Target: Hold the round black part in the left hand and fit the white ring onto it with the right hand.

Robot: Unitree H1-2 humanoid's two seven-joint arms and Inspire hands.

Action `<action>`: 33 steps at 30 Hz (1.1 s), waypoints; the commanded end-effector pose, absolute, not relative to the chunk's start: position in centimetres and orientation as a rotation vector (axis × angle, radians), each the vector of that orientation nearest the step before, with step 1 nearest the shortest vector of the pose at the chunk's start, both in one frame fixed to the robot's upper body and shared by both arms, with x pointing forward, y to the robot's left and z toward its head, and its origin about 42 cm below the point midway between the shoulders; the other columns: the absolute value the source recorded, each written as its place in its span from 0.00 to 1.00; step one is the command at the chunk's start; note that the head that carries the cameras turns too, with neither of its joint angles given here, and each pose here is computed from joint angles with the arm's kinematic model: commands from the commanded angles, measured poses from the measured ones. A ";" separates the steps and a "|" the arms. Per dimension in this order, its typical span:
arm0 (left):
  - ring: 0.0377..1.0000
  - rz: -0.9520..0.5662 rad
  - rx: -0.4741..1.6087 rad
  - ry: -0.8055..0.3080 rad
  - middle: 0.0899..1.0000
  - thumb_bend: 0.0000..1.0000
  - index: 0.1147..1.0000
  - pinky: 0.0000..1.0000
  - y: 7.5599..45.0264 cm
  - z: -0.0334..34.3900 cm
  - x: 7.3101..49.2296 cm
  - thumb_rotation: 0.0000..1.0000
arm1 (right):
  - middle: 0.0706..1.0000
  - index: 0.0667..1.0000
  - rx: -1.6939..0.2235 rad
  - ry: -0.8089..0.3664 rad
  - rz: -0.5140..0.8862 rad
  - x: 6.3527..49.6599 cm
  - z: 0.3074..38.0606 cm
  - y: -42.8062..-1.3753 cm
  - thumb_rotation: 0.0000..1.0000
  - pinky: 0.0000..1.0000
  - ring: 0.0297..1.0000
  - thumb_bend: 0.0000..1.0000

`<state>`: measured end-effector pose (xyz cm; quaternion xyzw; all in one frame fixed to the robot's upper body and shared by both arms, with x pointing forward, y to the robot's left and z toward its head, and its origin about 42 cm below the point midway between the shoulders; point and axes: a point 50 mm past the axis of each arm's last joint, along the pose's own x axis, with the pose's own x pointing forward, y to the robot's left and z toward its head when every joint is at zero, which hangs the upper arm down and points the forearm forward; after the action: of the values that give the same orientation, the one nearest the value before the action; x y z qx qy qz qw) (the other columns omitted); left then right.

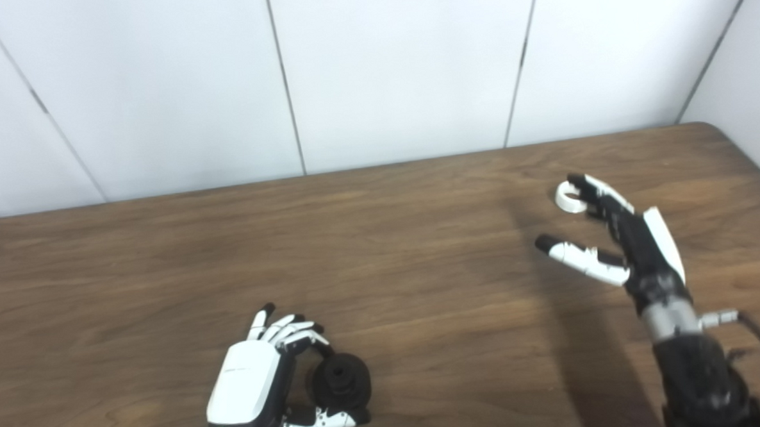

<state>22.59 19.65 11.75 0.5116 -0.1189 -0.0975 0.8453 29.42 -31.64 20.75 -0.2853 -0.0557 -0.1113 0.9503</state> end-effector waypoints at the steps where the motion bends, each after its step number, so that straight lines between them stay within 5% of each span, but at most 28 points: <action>1: 0.83 -0.219 1.124 -0.205 0.72 0.52 0.42 1.00 20.8 10.9 22.3 0.05 | 0.90 0.81 -0.666 -0.160 -0.262 30.5 22.7 -32.6 0.39 0.97 0.94 0.75; 21: 0.83 -0.225 1.108 -0.205 0.72 0.52 0.42 1.00 22.3 10.9 22.3 0.05 | 0.93 0.74 -1.021 -0.010 -0.272 39.3 24.4 -37.3 0.26 0.93 0.98 0.83; 33: 0.82 -0.228 1.093 -0.203 0.71 0.52 0.42 1.00 22.4 10.8 22.1 0.05 | 0.94 0.75 -1.133 0.133 -0.200 44.4 24.3 -37.8 0.34 1.00 0.99 0.85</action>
<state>22.43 21.68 11.40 0.5056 -0.1118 -0.1011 0.8495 43.17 -36.78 20.44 -0.5106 0.1009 -0.0700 0.8510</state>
